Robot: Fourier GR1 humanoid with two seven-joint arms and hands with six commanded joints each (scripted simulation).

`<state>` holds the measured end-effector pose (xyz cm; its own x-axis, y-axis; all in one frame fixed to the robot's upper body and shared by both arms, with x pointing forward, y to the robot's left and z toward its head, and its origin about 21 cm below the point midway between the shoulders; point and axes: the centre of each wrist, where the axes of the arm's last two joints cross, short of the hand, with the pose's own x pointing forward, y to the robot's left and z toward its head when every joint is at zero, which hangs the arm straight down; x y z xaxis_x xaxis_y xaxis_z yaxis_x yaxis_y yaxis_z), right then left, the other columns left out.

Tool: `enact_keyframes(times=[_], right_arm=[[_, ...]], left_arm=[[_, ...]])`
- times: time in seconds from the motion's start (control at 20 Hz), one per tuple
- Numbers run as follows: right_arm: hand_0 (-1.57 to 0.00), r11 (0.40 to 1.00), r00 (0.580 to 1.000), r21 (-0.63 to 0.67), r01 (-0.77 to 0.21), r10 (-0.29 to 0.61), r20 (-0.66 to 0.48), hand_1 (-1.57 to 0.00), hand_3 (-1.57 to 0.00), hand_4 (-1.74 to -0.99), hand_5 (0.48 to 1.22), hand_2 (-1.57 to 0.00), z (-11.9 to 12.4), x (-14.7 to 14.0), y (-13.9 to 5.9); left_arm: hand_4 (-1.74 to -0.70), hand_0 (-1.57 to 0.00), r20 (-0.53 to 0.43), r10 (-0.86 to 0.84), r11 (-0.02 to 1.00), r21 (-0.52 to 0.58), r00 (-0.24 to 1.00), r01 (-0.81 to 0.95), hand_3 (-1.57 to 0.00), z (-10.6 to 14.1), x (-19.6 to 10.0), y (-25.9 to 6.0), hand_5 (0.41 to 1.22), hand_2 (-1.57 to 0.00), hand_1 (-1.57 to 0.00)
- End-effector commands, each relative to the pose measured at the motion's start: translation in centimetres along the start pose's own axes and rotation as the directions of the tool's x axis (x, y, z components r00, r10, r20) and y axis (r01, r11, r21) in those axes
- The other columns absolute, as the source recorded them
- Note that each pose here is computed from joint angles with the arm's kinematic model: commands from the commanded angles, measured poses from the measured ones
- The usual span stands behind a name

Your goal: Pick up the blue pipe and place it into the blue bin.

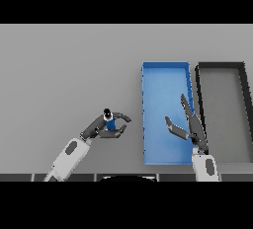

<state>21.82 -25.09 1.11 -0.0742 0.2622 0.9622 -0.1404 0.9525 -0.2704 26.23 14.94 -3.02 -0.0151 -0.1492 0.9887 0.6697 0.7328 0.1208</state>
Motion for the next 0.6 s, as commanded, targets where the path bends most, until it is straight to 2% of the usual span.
enact_keyframes(times=[0.0,0.1,0.2,0.35,0.55], right_arm=[[0.0,1.0,1.0,0.0,-0.008,0.008,-0.012,0.0,0.0,-1.319,0.666,0.0,0.2,-0.2,0.2],[0.0,1.0,1.0,0.006,-0.017,0.017,-0.007,0.0,0.0,-1.309,0.664,0.0,0.1,0.0,0.1],[0.0,1.0,1.0,0.004,-0.013,0.013,-0.021,0.0,0.0,-1.307,0.666,0.0,-0.1,-0.3,0.2],[0.0,1.0,1.0,0.01,-0.018,0.019,-0.021,0.0,0.0,-1.288,0.664,0.0,-0.6,-0.3,0.2],[0.0,1.0,1.0,0.015,-0.019,0.019,-0.014,0.0,0.0,-1.279,0.657,0.0,-0.9,-0.2,0.3]], left_arm=[[-1.45,-0.59,0.012,0.016,1.0,-0.001,1.0,-0.016,-0.84,0.0,-0.1,-0.2,0.906,-0.82,-0.71],[-1.55,-0.94,0.035,0.03,0.999,-0.013,0.999,-0.029,-1.1,0.1,-0.3,-0.6,1.02,-1.09,-1.02],[-1.62,-1.17,0.028,0.013,1.0,-0.017,1.0,-0.012,-1.25,0.2,0.1,-0.8,1.092,-1.26,-1.22],[-1.67,-1.36,0.043,-0.004,1.0,-0.012,0.999,0.004,-1.38,-0.1,0.4,-1.5,1.155,-1.41,-1.39],[-1.7,-1.49,0.175,0.007,1.0,-0.021,0.985,-0.004,-1.44,-0.7,2.9,-1.9,1.194,-1.51,-1.5]])
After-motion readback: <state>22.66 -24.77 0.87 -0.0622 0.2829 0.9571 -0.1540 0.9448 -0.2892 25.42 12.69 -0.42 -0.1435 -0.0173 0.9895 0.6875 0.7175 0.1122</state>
